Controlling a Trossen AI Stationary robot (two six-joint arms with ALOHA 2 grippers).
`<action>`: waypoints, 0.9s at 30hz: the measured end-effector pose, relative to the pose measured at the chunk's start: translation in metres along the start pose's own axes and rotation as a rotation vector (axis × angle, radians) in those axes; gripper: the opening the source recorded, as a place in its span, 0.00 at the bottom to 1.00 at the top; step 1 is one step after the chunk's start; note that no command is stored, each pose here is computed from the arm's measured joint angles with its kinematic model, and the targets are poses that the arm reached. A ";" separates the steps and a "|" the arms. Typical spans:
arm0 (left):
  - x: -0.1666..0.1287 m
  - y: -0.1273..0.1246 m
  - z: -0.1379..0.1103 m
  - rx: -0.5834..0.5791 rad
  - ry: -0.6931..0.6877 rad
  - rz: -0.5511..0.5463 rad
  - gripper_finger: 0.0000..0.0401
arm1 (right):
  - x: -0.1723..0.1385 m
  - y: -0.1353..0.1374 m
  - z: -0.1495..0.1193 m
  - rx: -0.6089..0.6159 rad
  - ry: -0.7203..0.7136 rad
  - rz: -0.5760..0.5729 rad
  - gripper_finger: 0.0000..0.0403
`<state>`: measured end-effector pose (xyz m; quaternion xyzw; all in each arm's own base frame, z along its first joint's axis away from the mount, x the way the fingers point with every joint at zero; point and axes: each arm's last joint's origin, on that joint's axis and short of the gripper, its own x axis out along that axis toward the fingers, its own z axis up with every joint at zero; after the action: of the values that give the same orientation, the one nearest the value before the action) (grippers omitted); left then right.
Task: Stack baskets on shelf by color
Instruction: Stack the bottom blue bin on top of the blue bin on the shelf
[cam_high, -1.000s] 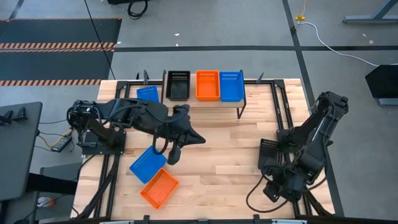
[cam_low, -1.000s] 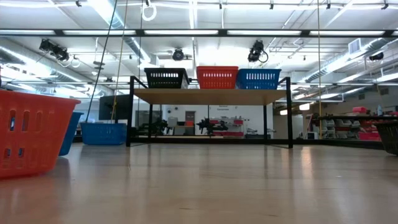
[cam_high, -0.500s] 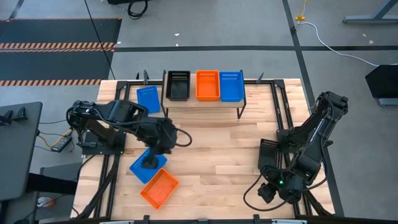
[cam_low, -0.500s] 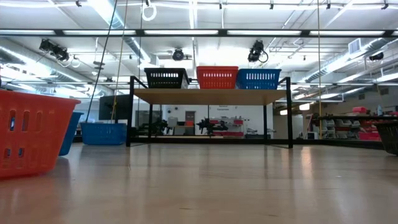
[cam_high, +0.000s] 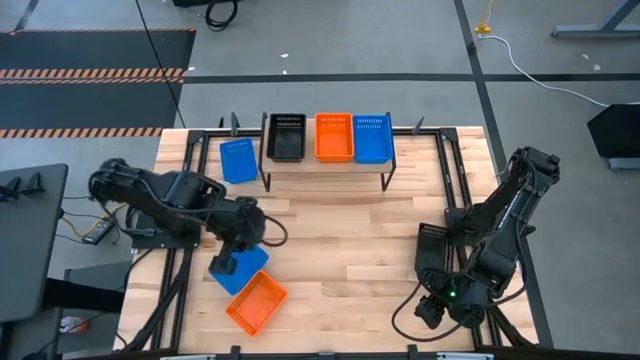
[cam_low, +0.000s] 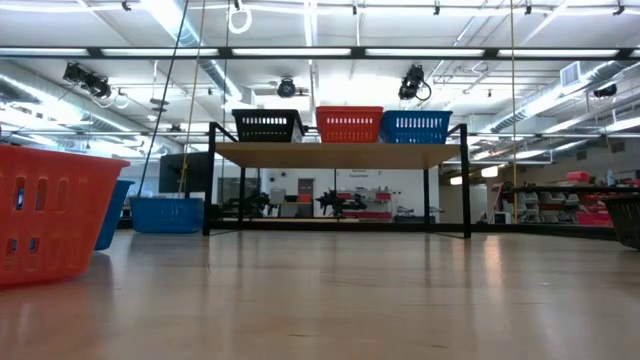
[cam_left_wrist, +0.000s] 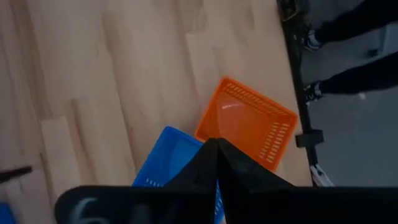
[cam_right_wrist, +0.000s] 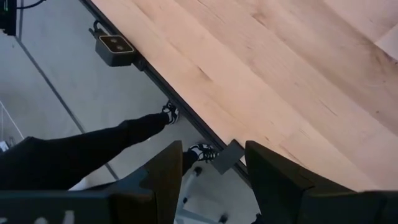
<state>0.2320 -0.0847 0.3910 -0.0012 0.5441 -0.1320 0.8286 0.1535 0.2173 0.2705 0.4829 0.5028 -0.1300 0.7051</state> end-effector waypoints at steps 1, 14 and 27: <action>0.003 0.002 -0.009 -0.015 0.008 0.001 0.02 | 0.000 0.000 0.000 -0.004 0.001 0.002 0.45; 0.066 -0.015 -0.095 0.030 0.314 -0.036 0.21 | 0.000 0.001 -0.001 -0.010 0.015 0.011 0.45; 0.109 -0.055 -0.127 0.207 0.291 -0.108 0.55 | 0.000 0.003 -0.001 0.032 0.021 0.028 0.45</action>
<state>0.1465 -0.1437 0.2490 0.0738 0.6408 -0.2303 0.7286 0.1546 0.2199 0.2721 0.5023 0.5013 -0.1229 0.6938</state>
